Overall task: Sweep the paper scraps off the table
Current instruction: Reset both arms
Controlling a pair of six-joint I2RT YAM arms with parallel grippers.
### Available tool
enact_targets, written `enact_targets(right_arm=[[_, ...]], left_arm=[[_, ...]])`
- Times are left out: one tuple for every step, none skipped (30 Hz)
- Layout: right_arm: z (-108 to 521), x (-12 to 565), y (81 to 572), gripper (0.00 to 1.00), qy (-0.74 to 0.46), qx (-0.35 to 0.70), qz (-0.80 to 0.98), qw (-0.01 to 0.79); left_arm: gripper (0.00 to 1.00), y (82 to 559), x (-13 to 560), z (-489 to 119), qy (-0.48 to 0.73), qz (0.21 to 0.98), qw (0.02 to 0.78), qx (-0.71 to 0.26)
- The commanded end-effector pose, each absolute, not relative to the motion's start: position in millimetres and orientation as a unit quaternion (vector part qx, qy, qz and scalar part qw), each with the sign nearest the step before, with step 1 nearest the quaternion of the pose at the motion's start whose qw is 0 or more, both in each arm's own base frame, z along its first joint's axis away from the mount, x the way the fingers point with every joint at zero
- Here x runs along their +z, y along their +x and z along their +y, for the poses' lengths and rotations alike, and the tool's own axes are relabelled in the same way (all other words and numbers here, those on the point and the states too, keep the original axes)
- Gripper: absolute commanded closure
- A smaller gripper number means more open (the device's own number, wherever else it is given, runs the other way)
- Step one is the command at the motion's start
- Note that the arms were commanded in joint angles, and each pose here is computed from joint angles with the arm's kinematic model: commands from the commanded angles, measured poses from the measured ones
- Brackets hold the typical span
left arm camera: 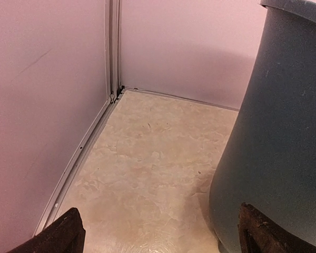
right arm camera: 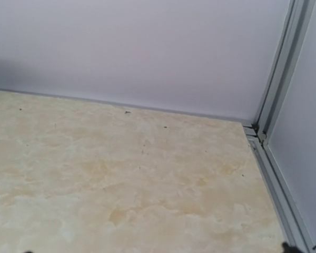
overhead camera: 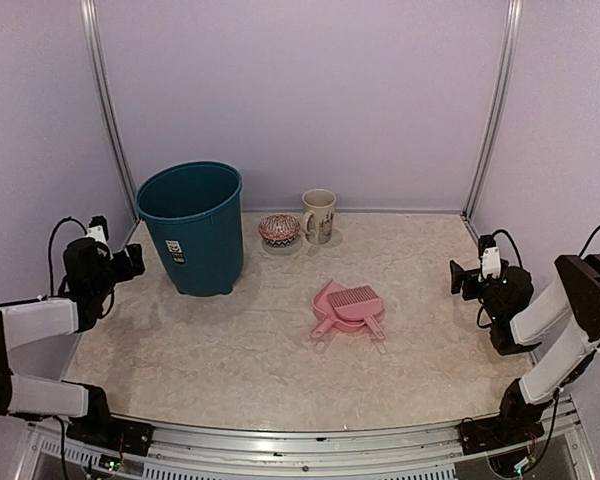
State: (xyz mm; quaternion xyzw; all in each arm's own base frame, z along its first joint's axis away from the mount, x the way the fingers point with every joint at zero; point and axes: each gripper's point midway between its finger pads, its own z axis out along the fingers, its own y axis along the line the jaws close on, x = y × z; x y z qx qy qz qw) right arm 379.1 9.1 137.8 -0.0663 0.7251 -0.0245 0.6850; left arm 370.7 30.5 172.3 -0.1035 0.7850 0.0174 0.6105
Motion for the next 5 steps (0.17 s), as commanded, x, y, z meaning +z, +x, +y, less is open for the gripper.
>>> enact_targets(right_arm=[[9.8, 145.3, 381.5, 0.0, -0.066, -0.019, 0.714, 0.697], [9.9, 145.1, 381.5, 0.0, -0.066, -0.019, 0.714, 0.697], [9.7, 145.2, 381.3, 0.0, -0.065, -0.02, 0.714, 0.697], [9.6, 145.8, 380.9, 0.0, -0.065, -0.02, 0.713, 0.698], [9.4, 146.4, 380.5, 0.0, -0.064, -0.021, 0.712, 0.699]], left_arm=[[0.01, 380.1, 183.4, 20.9, -0.061, 0.757, 0.65, 0.013], [0.01, 380.1, 181.9, 19.7, -0.057, 0.755, 0.653, 0.014], [0.01, 380.1, 181.5, 19.8, -0.055, 0.751, 0.658, 0.016], [0.01, 380.4, 183.0, 18.2, -0.05, 0.746, 0.664, 0.017], [0.01, 380.5, 181.8, 17.2, -0.043, 0.744, 0.666, 0.021]])
